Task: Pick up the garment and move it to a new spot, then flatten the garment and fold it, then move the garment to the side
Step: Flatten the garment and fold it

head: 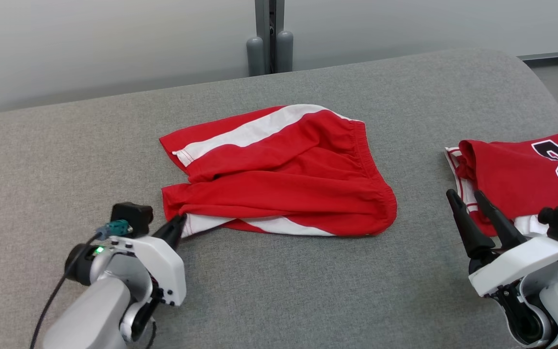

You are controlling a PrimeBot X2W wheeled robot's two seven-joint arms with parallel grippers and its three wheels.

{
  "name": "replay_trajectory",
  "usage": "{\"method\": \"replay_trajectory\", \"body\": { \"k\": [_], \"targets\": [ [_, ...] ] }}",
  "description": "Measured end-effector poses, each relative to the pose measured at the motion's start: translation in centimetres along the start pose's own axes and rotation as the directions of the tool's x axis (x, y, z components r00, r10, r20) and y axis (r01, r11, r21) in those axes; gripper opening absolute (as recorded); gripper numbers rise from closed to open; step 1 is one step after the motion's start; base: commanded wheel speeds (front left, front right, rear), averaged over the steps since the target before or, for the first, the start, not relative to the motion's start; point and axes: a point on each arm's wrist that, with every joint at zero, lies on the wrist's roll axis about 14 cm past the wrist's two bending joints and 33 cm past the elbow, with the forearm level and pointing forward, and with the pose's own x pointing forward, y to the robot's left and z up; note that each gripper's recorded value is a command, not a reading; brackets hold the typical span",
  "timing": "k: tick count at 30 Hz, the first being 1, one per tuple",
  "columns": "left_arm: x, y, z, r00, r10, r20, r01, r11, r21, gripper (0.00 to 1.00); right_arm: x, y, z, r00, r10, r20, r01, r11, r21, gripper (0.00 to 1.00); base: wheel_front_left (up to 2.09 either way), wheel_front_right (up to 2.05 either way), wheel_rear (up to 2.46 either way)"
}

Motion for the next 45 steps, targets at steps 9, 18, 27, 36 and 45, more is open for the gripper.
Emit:
{"method": "replay_trajectory", "body": {
  "k": [9,18,27,36,45],
  "targets": [
    [0.4,5.0,1.9,0.992,0.126,-0.002,-0.126,0.991,-0.048,0.0,-0.1,0.0,-0.8,0.999,-0.014,-0.032,0.014,1.0,0.011,1.0,0.0,0.0,0.0],
    [0.9,5.8,-0.5,0.987,0.135,-0.087,-0.144,0.985,-0.098,0.0,-1.3,-1.5,-0.8,0.997,-0.067,-0.043,0.067,0.998,0.002,1.0,0.0,0.0,0.0],
    [-2.3,5.5,-2.2,0.984,0.156,-0.083,-0.167,0.976,-0.137,0.0,-1.6,-1.0,-1.1,0.997,-0.061,-0.054,0.062,0.998,0.014,1.0,0.0,0.0,0.0],
    [-4.2,5.2,-0.7,0.982,0.191,0.001,-0.189,0.971,-0.148,1.0,-0.6,0.7,-1.7,0.996,-0.009,-0.086,0.008,1.0,-0.01,1.0,0.0,0.0,0.0],
    [-6.6,5.8,3.1,0.945,0.243,0.217,-0.221,0.968,-0.121,1.0,-0.1,2.3,-1.3,0.999,0.031,-0.041,-0.032,0.999,-0.006,1.0,0.0,0.0,0.0]
  ]
}}
